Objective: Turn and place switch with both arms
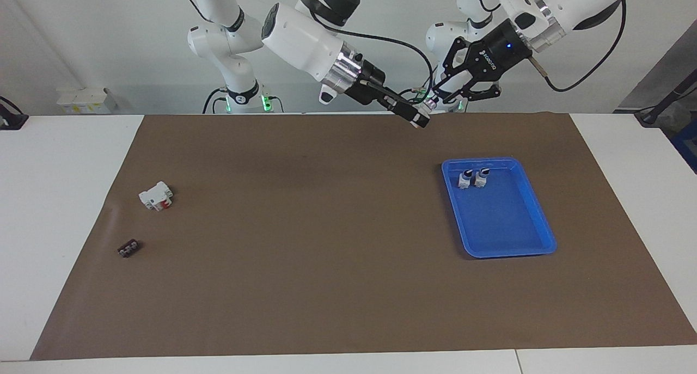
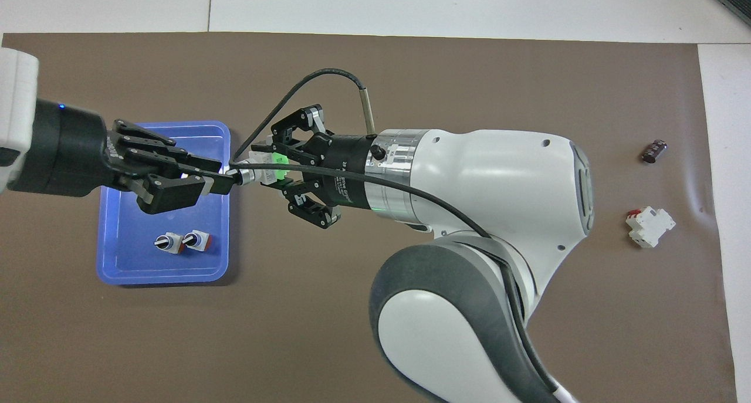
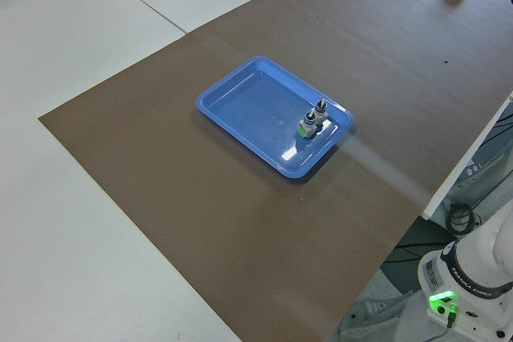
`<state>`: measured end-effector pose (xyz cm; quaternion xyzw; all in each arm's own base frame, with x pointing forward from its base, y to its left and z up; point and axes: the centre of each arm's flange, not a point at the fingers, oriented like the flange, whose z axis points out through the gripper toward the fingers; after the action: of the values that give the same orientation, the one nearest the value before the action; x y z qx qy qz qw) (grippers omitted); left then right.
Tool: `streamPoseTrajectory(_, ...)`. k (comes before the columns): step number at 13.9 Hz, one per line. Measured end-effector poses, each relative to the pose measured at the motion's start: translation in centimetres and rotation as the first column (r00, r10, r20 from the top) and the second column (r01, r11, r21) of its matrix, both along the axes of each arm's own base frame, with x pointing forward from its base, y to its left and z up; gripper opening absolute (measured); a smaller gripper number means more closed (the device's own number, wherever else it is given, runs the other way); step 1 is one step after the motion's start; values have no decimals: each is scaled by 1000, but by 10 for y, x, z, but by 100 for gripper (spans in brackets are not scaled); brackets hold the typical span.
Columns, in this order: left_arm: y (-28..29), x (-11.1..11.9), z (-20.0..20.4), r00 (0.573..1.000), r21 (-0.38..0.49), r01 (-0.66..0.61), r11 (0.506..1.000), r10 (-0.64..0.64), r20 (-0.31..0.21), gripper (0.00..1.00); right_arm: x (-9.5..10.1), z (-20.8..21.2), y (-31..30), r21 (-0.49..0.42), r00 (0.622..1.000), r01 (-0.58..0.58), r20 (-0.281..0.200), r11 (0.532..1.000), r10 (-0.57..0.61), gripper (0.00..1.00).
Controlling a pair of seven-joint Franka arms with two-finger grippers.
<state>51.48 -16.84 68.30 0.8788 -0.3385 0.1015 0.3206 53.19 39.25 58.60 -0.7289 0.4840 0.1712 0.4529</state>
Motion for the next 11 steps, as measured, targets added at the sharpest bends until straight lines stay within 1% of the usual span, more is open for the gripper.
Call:
streamPoseTrajectory(4, -4, 1, -9, 1000, -1, -14, 1000, 14, 3, 34, 0, 0, 0, 0, 1000, 0, 0, 1000, 0, 42)
streamPoseTrajectory(5, -3, 0, -11, 1000, -2, -16, 1000, 16, 2, 32, 0, 0, 0, 0, 1000, 0, 0, 1000, 0, 42)
streamPoseTrajectory(6, -3, -1, -12, 1000, -2, -16, 1000, 17, 2, 32, 0, -1, 0, -1, 1000, 0, -1, 1000, 0, 42)
streamPoseTrajectory(7, -2, -2, -11, 1000, -3, -20, 1000, 20, 6, 26, 0, -1, 0, -2, 1000, 0, -2, 1000, 0, 42)
streamPoseTrajectory(8, -2, -3, -9, 1000, -5, -20, 1000, 20, 8, 14, 0, -2, 0, -2, 1000, 0, -3, 1000, 0, 42)
streamPoseTrajectory(9, -1, -3, -9, 1000, -6, -23, 1000, 23, 8, 10, 0, -2, 0, -2, 1000, -1, -2, 1000, 1, 42)
streamPoseTrajectory(11, -1, -3, -9, 1000, -7, -24, 1000, 24, 7, 10, 0, -2, 1, -2, 1000, -1, -2, 1000, 1, 42)
